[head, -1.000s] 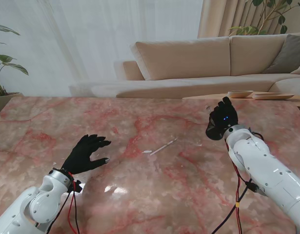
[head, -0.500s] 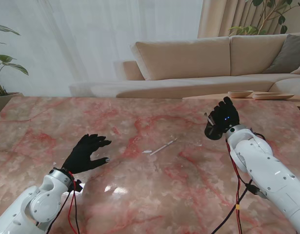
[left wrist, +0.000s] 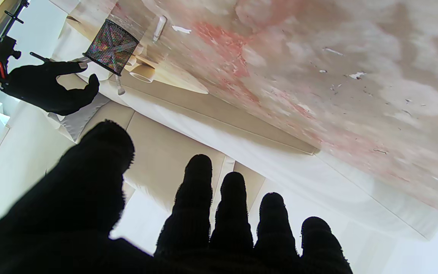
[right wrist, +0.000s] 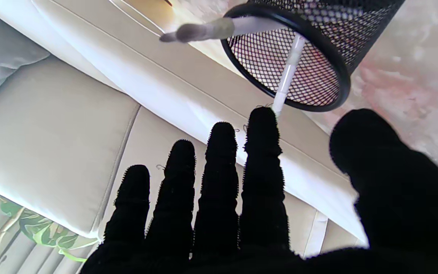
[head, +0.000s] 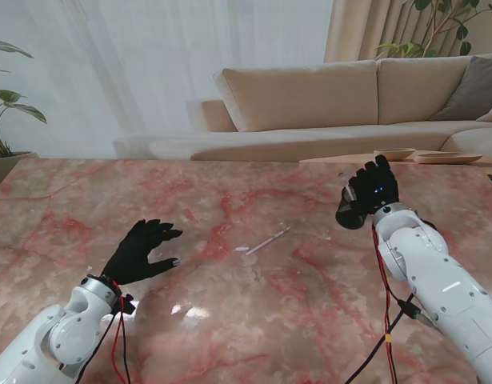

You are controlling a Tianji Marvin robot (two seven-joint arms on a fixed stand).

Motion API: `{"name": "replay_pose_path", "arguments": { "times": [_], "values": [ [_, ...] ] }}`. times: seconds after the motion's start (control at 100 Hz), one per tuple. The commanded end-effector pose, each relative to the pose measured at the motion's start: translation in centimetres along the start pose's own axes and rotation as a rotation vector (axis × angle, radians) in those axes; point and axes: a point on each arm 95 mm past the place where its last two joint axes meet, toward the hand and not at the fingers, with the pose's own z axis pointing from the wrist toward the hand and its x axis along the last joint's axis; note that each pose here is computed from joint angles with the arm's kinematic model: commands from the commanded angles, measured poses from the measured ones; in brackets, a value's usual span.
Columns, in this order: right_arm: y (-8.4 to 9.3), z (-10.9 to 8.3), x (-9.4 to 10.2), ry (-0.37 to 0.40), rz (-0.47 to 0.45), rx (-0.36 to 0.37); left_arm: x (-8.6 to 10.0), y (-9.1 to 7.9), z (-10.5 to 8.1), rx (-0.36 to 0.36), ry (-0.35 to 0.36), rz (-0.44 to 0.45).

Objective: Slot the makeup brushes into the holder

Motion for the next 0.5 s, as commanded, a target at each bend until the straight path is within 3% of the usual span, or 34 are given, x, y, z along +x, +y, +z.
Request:
{"name": "replay_pose_path", "arguments": {
  "times": [0.0,0.28,0.49],
  "values": [
    [0.2,-0.3,0.1,-0.003,0.016,0.0,0.0,0.3,-0.1,-0.007,-0.002,-0.001],
    [3.4,-1.9,0.0,-0.016,0.099,-0.135,0.1,0.2,0.1,-0.011,0.008,0.005],
    [7.1,-3.4,1.9,0.042,0.212,-0.246,0.4,0.0,0.3,-0.013,0.019,0.013]
  ]
}}
